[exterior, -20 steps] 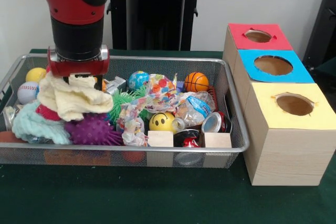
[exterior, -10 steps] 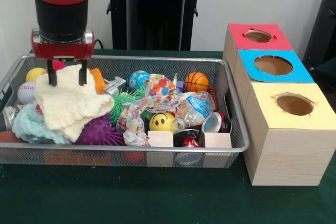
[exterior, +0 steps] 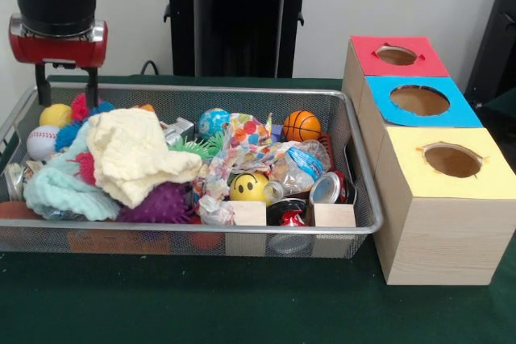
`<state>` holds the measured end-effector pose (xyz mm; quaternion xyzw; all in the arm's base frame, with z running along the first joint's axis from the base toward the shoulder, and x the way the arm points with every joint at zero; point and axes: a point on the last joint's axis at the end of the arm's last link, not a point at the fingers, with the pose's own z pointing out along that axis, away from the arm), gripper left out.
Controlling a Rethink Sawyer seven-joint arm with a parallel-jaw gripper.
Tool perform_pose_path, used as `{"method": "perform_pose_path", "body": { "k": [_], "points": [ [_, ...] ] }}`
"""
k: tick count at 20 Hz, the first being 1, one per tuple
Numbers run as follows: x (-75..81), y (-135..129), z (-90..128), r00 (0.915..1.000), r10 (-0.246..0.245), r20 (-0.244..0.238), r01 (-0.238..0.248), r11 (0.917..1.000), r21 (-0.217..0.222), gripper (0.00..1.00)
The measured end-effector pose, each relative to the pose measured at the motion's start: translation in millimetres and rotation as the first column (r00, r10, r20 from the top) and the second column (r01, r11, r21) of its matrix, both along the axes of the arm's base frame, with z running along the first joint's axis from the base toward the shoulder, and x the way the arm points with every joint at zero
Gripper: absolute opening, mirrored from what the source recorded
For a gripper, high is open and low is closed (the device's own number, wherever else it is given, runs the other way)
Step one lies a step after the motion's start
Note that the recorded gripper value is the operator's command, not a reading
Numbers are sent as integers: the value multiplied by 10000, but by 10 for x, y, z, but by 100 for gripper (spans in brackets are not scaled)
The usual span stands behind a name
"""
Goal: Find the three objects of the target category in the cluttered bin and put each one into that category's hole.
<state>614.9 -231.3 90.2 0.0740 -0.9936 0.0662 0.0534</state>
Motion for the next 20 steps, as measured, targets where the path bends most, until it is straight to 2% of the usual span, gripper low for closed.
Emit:
{"method": "perform_pose_path", "body": {
  "k": [2, 7, 11, 13, 14, 16, 18, 19, 20],
  "points": [
    [-56, 42, 25, 9999, 74, -80, -74, 10000, 3, 100],
    [-315, 227, 136, 9983, 415, -421, -416, 9991, -6, 100],
    [-504, 463, 211, 9951, 772, -610, -769, 9970, 67, 100],
    [-643, 841, 223, 9902, 1194, -729, -1168, 9924, 382, 100],
    [-654, 892, 218, 9894, 1242, -747, -1212, 9917, 437, 100],
    [-702, 1227, 164, 9841, 1575, -826, -1510, 9854, 792, 100],
    [-707, 1401, 120, 9815, 1728, -827, -1647, 9816, 965, 100],
    [-696, 1665, 40, 9776, 1952, -790, -1850, 9754, 1202, 100],
    [-693, 1724, 19, 9769, 1994, -771, -1890, 9740, 1249, 100]
  ]
}}
